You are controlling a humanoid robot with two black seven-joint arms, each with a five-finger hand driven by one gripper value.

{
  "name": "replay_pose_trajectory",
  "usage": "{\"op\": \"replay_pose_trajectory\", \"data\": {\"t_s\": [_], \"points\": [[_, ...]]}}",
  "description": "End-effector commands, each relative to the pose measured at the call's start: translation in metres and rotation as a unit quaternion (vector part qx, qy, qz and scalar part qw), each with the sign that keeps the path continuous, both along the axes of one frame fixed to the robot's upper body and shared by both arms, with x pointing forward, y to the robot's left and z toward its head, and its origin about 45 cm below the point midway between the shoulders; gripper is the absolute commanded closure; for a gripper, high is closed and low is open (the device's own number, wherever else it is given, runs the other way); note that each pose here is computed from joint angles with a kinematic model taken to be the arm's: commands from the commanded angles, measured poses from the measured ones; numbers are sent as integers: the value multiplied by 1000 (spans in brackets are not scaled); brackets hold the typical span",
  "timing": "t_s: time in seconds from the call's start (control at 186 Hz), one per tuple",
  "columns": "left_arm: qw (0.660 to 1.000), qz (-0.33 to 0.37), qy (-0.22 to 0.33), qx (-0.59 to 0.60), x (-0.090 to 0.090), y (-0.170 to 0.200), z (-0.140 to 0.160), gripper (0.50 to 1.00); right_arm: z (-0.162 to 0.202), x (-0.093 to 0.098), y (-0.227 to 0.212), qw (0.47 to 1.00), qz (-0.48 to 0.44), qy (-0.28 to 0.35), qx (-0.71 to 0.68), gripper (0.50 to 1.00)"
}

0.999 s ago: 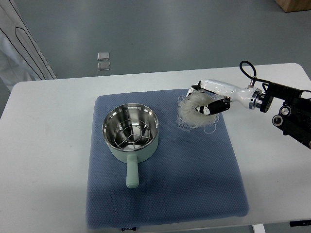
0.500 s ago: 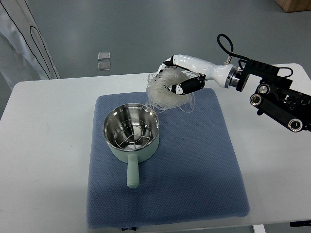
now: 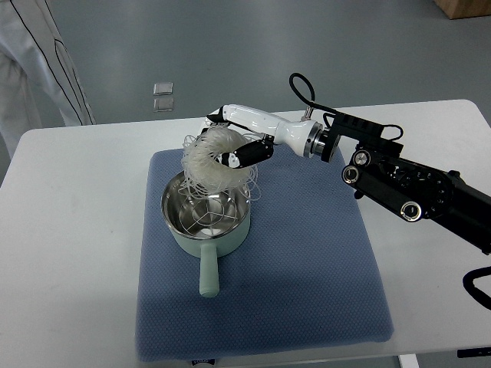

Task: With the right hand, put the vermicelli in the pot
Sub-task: 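Lift the vermicelli and carry it over the steel pot, then open the right hand to drop the vermicelli into the pot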

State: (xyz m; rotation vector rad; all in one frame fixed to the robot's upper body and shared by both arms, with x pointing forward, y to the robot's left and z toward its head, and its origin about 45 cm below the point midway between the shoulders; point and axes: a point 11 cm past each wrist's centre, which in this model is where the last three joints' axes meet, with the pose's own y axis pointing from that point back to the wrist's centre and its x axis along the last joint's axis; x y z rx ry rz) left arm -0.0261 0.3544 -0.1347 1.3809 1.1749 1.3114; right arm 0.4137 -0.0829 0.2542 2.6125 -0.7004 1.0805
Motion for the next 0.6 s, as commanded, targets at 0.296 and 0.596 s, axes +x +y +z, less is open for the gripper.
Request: {"op": "replay_pose_trajectory", "data": {"t_s": [0.296, 0.596], "points": [[1000, 0, 0, 0, 0, 0, 0, 500, -23, -14, 11, 1000, 4, 24, 8, 910], [1000, 0, 0, 0, 0, 0, 0, 500, -35, -22, 17, 999, 4, 30, 11, 746]]}}
